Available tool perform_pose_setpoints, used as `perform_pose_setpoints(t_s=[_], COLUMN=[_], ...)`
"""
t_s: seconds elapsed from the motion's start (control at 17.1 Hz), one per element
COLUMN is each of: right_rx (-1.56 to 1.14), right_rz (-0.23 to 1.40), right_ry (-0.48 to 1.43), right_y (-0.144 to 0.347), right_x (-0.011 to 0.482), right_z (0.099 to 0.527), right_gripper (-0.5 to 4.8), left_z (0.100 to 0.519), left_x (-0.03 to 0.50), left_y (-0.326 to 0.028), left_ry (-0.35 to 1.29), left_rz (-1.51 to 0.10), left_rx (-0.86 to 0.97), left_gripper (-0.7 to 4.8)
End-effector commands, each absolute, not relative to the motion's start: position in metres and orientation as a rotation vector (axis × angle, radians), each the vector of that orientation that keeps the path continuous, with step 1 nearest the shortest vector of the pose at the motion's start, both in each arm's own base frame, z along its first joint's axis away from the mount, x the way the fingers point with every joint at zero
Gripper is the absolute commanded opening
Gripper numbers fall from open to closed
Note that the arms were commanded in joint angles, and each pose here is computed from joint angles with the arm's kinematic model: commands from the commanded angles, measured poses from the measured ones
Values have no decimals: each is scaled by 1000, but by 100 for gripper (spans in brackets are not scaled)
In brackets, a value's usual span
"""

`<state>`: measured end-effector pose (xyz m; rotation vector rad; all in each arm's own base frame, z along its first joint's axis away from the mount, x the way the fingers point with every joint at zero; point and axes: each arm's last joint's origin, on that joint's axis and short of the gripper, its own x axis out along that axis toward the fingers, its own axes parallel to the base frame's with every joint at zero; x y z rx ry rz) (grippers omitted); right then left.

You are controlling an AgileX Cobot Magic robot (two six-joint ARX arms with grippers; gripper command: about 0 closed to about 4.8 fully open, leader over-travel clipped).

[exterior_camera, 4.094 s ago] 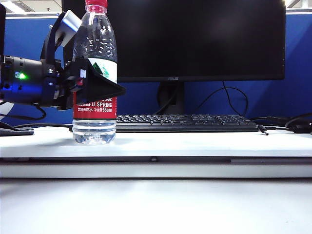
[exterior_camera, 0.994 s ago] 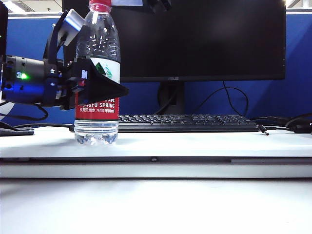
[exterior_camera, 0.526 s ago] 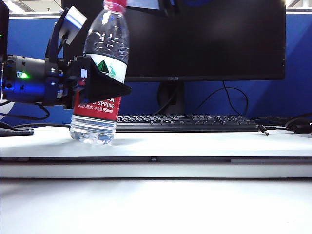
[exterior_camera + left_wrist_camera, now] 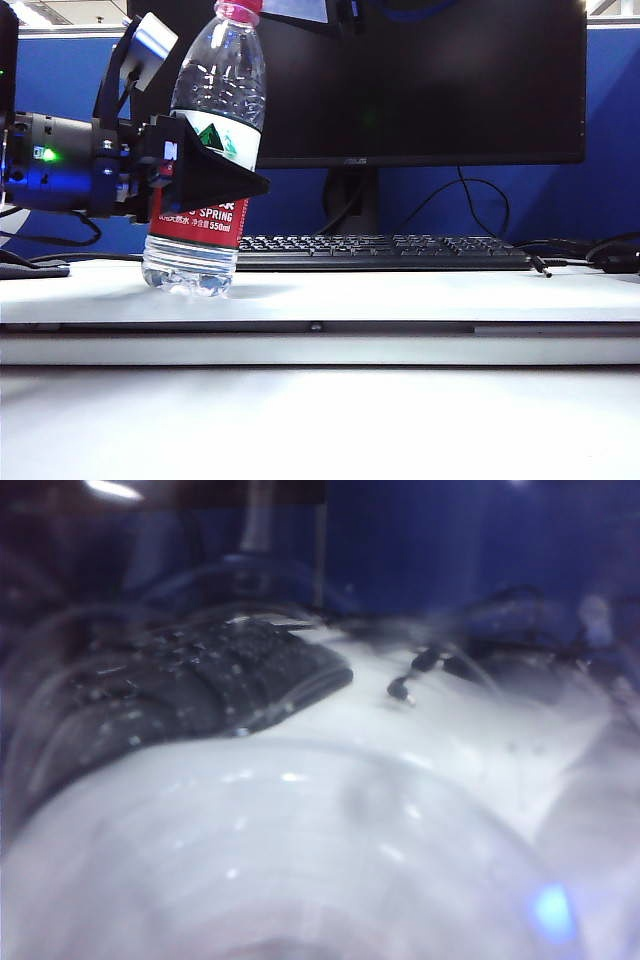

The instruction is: Unscrew the cap from the plastic bottle on the table.

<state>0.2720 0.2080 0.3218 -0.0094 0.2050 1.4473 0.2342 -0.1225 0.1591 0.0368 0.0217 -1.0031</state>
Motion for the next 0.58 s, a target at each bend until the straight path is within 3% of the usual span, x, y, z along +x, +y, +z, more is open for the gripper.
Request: perform_pose_setpoints(t_s=[0.06,0.29,0.47,0.58], right_rx=[33,29,23,32], right_rz=[1510,1494,1447,1378], right_ry=[273,259,248,211], right_y=[222,229,228,226], right_x=[262,258,259,258], right_z=[315,316,317,325], right_gripper=[134,144,241,244], left_z=[163,165,163,162], left_x=[238,239,241,243], left_y=[-123,-124,-124,-125], left_ry=[11,-8,2,5], left_rz=[-981,-980,-981,-977], left_rx=[26,41,40,39], left_gripper=[326,326,326,326])
